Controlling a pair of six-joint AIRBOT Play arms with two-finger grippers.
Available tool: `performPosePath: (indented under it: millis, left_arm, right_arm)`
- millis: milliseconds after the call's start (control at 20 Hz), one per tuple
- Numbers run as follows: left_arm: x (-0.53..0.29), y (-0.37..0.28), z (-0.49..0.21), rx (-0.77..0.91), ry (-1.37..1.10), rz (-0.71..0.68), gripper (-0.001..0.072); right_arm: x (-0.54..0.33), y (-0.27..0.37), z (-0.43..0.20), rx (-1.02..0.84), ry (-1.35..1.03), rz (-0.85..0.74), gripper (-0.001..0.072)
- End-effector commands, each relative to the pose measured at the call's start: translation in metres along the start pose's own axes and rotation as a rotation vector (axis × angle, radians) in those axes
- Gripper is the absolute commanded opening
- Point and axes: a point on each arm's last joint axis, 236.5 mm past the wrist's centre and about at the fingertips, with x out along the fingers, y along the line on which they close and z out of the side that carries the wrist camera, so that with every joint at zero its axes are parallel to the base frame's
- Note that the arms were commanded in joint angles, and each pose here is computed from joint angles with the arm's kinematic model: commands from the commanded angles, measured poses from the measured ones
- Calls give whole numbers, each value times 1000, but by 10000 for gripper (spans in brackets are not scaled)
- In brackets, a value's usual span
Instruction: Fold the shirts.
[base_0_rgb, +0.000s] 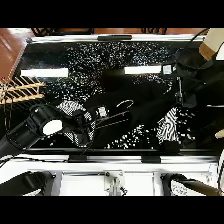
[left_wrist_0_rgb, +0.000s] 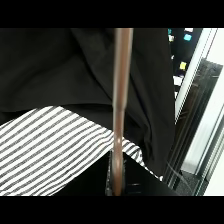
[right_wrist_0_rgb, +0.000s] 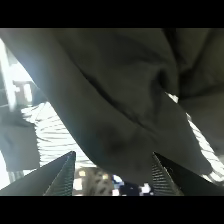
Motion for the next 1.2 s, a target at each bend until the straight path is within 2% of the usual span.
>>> performPosePath:
  millis: [0,150,200,300,350,400,450,650,700,750,800,850,1150]
  left_arm:
    - [0,1,1,2,-6,4,49]
    - [0,1,2,1,-8,5,49]
    - [0,2,3,1,-14,8,49]
    - [-1,5,10,-1,-43,23,50]
    - [-1,8,14,-1,-58,33,51]
    - [-1,11,17,-3,-75,44,51]
    - [-1,13,20,-3,-88,53,51]
    - [-1,23,21,-12,-99,78,67]
    - [-2,29,17,-11,-88,98,234]
    - [-4,37,14,-8,-78,123,501]
    - [-8,48,10,-38,-69,160,621]
    - [-16,61,8,-73,-68,201,665]
    - [-82,125,-23,-244,-85,352,664]
  right_arm:
    - [17,13,2,-12,3,77,572]
    - [29,21,-1,-2,0,117,531]
    - [31,22,0,11,-3,124,414]
    - [32,21,3,43,-16,121,374]
    - [32,21,4,76,-20,122,217]
    - [32,22,4,118,-17,124,113]
    - [32,22,5,134,-16,126,78]
    - [31,26,8,146,-30,144,77]
    - [31,27,8,171,-28,150,76]
    - [30,27,8,185,-27,148,76]
    - [29,28,9,185,-28,143,75]
    - [27,28,9,189,-28,137,75]
    - [9,33,13,232,-35,77,72]
